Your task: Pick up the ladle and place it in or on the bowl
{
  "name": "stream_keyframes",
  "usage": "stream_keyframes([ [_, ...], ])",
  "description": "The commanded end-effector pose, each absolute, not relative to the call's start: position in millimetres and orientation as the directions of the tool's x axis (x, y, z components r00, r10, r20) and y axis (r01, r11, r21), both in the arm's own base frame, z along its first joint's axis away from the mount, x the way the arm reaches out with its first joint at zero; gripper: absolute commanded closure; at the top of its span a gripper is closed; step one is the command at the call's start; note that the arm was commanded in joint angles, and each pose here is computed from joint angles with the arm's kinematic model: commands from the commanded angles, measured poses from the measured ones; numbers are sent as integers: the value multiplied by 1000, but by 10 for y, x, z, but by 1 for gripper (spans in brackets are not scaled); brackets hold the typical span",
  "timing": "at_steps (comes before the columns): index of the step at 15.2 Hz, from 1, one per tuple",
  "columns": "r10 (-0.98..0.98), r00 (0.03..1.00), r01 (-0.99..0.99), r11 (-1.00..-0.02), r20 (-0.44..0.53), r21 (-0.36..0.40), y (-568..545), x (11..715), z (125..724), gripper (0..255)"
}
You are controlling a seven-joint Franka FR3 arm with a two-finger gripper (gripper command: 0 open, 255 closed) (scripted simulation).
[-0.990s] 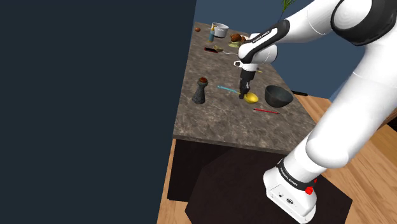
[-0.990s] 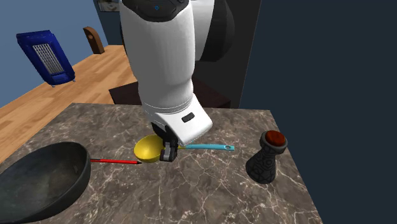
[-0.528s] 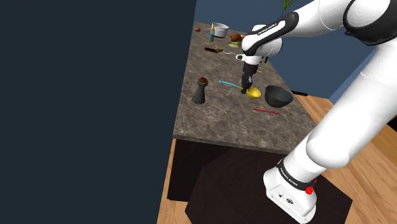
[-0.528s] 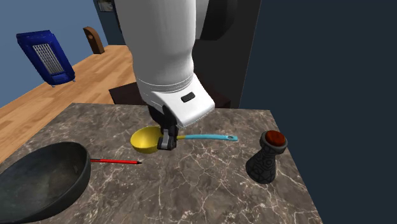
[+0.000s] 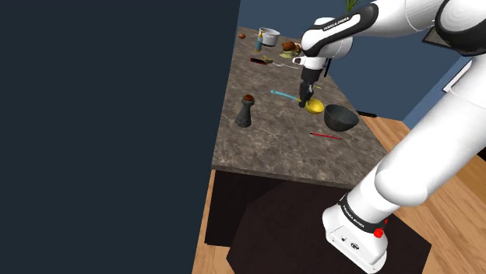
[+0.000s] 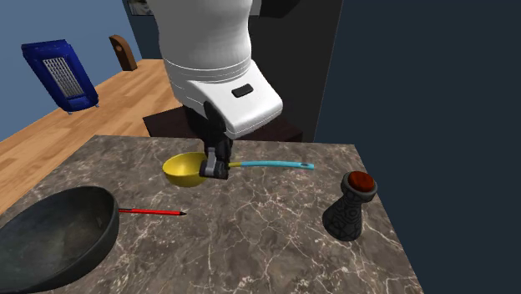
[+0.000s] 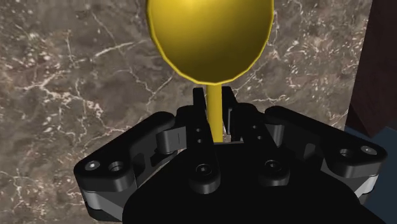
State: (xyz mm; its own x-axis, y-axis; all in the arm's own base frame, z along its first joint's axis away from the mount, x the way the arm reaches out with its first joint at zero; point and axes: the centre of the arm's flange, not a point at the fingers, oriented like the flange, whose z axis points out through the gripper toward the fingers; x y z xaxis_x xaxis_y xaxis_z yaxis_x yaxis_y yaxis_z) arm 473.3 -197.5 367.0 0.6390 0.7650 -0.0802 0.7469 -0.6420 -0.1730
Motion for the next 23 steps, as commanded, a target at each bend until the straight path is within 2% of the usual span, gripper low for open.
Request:
stream_keyframes([
  [1,765,639,747,-642,-80,-173,-1960,4732,3780,255],
  [4,765,639,747,-642,-80,-173,-1960,4732,3911,255],
  [23,765,639,747,-642,-80,-173,-4287,3799,3984,255],
])
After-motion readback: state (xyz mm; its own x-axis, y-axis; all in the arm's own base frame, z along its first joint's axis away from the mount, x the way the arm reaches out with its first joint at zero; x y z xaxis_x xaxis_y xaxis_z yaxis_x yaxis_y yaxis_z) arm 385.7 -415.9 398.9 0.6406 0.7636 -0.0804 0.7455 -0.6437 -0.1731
